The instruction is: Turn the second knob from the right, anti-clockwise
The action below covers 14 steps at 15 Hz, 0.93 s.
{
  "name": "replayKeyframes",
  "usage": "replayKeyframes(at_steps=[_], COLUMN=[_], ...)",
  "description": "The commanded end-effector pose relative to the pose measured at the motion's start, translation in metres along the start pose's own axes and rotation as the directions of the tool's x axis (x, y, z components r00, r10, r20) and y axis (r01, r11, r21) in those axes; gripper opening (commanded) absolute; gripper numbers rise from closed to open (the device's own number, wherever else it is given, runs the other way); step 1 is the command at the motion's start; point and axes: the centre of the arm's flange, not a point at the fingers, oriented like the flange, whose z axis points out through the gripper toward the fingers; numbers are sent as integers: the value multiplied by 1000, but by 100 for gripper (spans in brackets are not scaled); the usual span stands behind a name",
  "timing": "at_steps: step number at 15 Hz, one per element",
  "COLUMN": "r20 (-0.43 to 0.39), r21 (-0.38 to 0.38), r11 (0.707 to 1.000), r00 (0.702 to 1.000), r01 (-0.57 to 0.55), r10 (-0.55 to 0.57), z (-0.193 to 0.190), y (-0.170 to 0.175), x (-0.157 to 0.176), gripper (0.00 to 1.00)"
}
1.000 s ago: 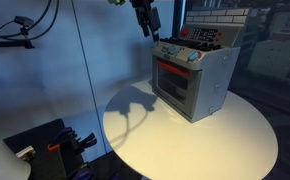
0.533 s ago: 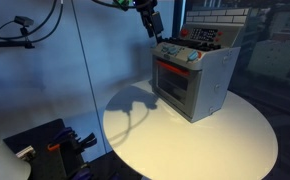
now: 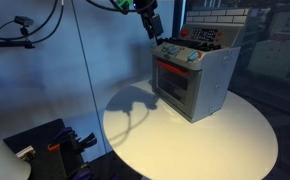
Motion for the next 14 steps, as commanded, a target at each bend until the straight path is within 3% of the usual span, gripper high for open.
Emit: replayKeyframes(at_steps=[1, 14], r20=[-21, -99], r21=[40, 148], r11=[999, 984], r00=[999, 988], r01=[-23, -99], r10=[24, 114], z=[8, 40], y=[0, -13], x=[4, 23], gripper=[100, 100])
